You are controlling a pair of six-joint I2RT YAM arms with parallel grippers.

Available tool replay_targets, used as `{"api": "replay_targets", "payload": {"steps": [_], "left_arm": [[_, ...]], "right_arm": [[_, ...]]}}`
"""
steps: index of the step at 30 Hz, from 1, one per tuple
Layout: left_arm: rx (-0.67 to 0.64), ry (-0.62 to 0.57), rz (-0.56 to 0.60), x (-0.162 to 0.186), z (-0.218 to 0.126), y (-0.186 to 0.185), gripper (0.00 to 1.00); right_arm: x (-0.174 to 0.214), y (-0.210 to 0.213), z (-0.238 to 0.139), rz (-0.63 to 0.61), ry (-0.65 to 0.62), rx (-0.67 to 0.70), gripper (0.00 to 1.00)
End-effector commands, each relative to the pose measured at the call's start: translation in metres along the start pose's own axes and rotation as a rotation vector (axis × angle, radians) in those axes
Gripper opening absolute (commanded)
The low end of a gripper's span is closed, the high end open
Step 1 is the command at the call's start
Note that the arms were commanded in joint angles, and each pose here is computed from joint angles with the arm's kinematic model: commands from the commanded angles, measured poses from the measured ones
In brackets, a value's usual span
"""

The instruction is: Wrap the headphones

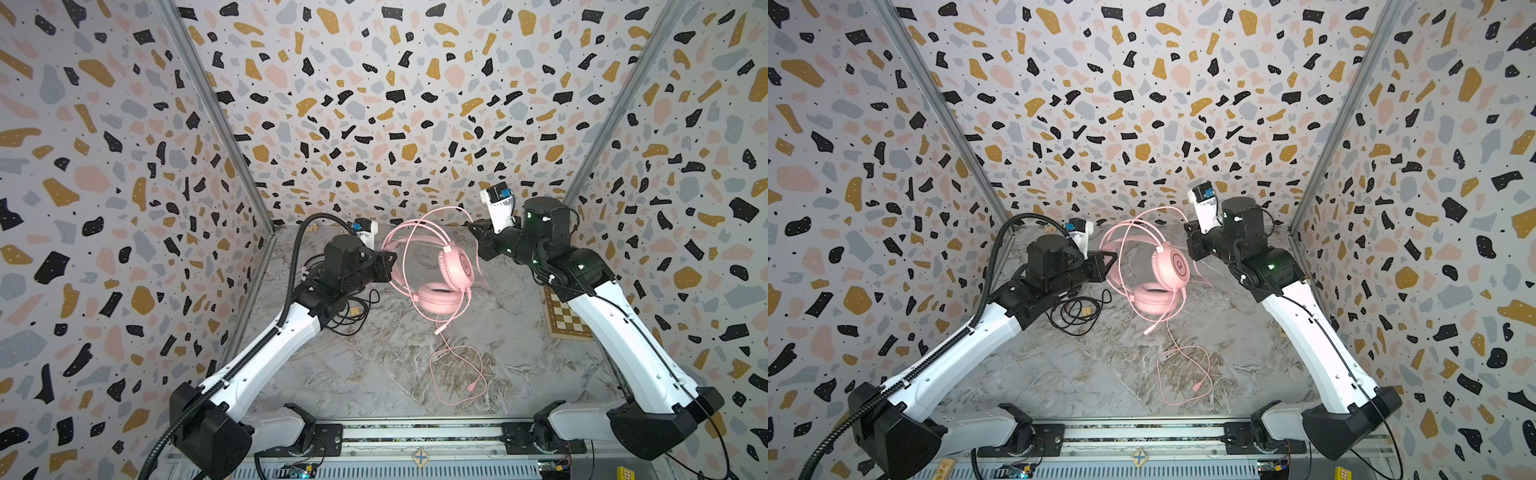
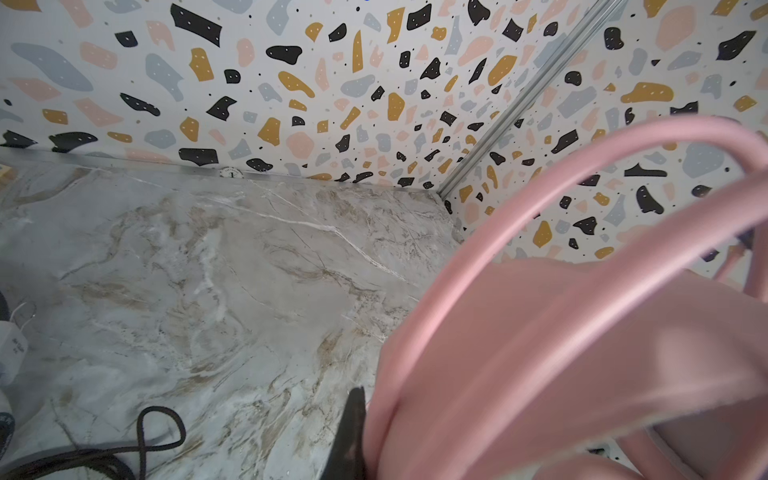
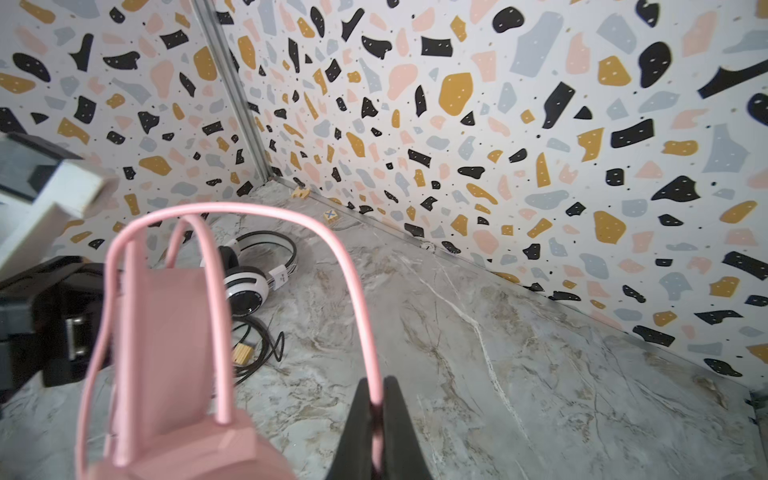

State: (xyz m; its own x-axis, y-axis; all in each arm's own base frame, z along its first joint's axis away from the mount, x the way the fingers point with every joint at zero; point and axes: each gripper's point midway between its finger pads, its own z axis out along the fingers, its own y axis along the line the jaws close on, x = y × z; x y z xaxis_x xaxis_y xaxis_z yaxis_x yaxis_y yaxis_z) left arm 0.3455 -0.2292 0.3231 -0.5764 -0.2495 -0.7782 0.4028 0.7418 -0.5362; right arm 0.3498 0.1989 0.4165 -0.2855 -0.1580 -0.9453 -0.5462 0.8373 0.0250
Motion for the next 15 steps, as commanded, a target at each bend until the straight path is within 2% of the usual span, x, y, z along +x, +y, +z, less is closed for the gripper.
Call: {"api": "replay_targets", "payload": {"steps": [1, 7, 15], "left_arm": [[0.204, -0.117, -0.085, -0.036, -0.024, -0.035, 0.0], [0.322, -0.147, -0.181, -0.05, -0.03, -0.049, 0.0], [0.377, -0.147, -0.254, -0.063, -0.017, -0.057, 0.0]], "right_arm": [[-0.01, -0.014, -0.011, 0.031, -0.072, 0.014, 0.01], [0.008, -0.006, 0.0, 0.083, -0.066, -0.063, 0.01], [0.02, 0.005, 0.008, 0.149, -0.08, -0.138, 0.0]]}}
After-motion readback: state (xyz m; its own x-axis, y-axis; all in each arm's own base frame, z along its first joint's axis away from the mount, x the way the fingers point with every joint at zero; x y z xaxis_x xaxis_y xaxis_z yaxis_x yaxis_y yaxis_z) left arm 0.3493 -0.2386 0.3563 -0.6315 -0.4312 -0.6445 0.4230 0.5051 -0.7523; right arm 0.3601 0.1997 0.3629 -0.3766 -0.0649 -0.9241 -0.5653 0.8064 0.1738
